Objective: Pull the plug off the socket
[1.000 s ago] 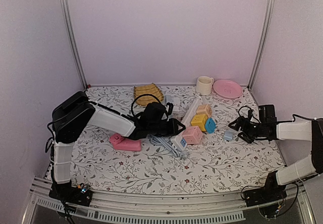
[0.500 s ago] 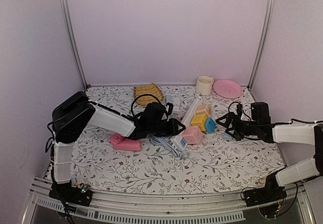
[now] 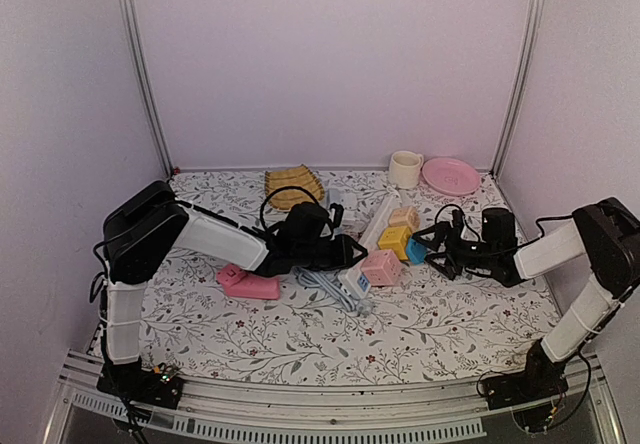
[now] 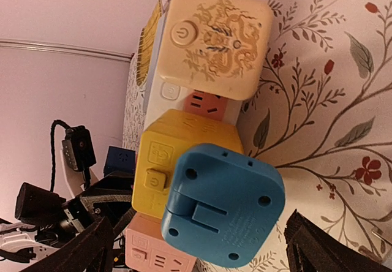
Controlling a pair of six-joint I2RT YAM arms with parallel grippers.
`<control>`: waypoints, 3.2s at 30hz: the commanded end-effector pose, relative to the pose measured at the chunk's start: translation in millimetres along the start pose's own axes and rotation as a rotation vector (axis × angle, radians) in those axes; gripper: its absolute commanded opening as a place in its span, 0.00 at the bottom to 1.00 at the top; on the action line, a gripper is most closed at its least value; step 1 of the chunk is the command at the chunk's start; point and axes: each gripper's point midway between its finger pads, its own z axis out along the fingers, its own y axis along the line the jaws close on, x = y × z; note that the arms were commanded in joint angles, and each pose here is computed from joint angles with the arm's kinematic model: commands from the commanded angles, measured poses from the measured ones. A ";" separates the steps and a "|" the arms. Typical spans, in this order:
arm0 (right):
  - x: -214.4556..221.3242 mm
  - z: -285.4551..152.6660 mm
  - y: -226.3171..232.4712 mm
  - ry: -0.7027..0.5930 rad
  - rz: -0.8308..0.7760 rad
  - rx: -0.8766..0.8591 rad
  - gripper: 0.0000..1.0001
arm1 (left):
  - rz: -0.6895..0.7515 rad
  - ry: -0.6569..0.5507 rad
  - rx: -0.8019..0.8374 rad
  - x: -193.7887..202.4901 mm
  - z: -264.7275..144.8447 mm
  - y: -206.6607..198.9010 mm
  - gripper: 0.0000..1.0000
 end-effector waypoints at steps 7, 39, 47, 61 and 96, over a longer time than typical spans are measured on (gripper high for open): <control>-6.1 14.5 13.7 -0.016 0.073 -0.157 0.98 | 0.041 0.247 -0.241 79.3 2.0 79.4 0.00; 3.1 -17.9 42.5 -0.081 0.099 -0.311 0.63 | 0.054 0.255 -0.247 82.9 3.4 85.5 0.00; -1.2 -3.4 32.4 -0.061 0.129 -0.276 0.41 | 0.055 0.253 -0.249 82.8 1.9 86.4 0.00; -2.6 -0.2 20.5 -0.038 0.119 -0.137 0.38 | 0.042 0.271 -0.226 91.1 6.0 87.5 0.03; -2.8 2.6 33.6 0.060 0.007 -0.079 0.04 | 0.136 0.222 -0.036 79.4 11.8 13.4 0.86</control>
